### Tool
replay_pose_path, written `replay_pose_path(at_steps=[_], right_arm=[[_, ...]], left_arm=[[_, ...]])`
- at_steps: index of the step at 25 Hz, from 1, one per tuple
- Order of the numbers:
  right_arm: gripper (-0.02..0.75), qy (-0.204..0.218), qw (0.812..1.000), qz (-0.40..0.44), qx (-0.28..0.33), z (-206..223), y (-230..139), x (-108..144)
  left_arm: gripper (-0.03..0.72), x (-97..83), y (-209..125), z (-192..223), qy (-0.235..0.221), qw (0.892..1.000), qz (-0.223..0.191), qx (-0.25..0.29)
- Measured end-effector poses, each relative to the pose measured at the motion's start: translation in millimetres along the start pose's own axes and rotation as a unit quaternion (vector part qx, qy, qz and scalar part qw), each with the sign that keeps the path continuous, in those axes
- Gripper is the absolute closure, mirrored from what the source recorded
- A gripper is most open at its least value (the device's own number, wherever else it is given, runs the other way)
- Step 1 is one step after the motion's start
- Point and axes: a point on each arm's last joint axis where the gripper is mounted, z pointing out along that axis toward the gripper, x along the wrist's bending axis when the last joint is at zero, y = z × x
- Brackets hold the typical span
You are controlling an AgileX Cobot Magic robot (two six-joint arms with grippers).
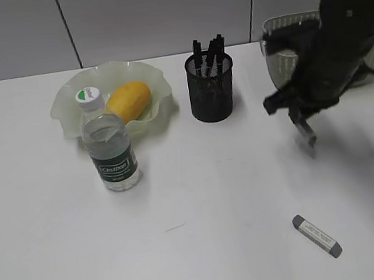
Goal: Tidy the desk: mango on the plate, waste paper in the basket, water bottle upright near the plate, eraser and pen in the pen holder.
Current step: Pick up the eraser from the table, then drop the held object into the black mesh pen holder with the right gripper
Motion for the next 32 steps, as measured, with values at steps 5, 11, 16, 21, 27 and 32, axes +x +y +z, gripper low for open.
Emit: replay_pose_path(at_steps=[5,11,16,21,27,32], right_arm=[[0.651,0.049,0.948,0.000,-0.315,-83.4,52.4,4.8],[0.651,0.097,0.876,0.010,-0.472,-65.4,77.1,14.2],[0.651,0.134,0.889,-0.018,-0.438,-3.4,66.1,25.2],[0.637,0.144,0.904,-0.038,-0.401,23.8,55.5,32.7],[0.309,0.127,0.919,-0.039,-0.370,22.2,53.2,30.0],[0.254,0.084,0.927,-0.047,-0.363,-45.9,61.0,20.5]], left_arm=[[0.448,-0.1,0.0,0.0,0.000,1.000,0.000,0.000],[0.448,-0.1,0.0,0.0,0.000,1.000,0.000,0.000],[0.448,-0.1,0.0,0.0,0.000,1.000,0.000,0.000],[0.448,-0.1,0.0,0.0,0.000,1.000,0.000,0.000],[0.448,-0.1,0.0,0.0,0.000,1.000,0.000,0.000],[0.448,-0.1,0.0,0.0,0.000,1.000,0.000,0.000]])
